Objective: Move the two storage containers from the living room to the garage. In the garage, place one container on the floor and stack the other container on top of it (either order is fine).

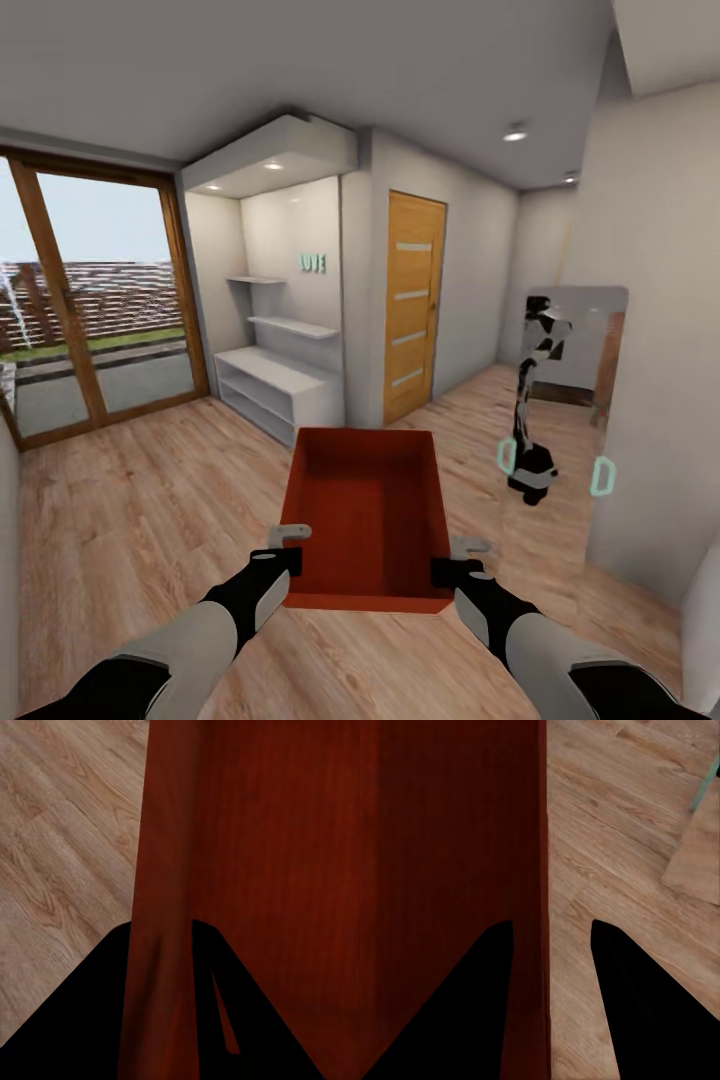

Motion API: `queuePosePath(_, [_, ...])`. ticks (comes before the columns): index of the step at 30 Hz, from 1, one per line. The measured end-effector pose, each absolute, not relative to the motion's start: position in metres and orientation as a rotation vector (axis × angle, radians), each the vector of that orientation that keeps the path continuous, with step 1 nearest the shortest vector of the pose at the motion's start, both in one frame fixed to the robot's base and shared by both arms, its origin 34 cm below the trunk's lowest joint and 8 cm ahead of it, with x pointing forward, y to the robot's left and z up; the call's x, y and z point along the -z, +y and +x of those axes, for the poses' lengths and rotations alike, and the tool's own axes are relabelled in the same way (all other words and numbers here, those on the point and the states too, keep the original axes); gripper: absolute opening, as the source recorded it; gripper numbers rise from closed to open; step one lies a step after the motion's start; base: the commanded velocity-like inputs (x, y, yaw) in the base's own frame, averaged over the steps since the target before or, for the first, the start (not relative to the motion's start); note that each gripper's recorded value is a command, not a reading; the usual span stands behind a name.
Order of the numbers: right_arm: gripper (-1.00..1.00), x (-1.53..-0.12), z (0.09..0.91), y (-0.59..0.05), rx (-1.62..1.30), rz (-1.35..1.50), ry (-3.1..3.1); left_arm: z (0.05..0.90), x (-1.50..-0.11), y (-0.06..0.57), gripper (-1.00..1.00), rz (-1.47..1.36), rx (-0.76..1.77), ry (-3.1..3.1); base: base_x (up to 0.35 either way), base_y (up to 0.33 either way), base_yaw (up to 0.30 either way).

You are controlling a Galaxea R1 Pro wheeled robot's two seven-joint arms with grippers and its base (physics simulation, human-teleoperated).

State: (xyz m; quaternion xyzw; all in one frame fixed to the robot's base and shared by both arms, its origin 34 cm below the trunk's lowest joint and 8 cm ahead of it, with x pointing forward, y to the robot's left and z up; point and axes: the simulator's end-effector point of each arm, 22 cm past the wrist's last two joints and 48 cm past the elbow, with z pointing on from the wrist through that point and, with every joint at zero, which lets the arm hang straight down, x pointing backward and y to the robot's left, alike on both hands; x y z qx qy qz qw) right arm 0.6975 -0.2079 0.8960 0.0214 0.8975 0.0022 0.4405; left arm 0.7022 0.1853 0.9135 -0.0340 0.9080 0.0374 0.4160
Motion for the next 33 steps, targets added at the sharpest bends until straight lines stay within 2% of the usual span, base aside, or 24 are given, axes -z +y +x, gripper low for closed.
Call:
queuePosePath(8, [-1.0, -0.896, 0.6974, -0.2077, -0.005, 0.053, 2.229, 0.7022, -0.9134, 0.1855, -1.0, -0.085, -0.094, 2.28, 0.322, 0.0, 0.218])
queuePosePath(33, [-1.0, -0.8963, 0.6976, -0.2078, -0.005, 0.053, 2.227, 0.7025, -0.9136, 0.1854, -1.0, -0.086, -0.092, 2.278, 0.322, 0.0, 0.005])
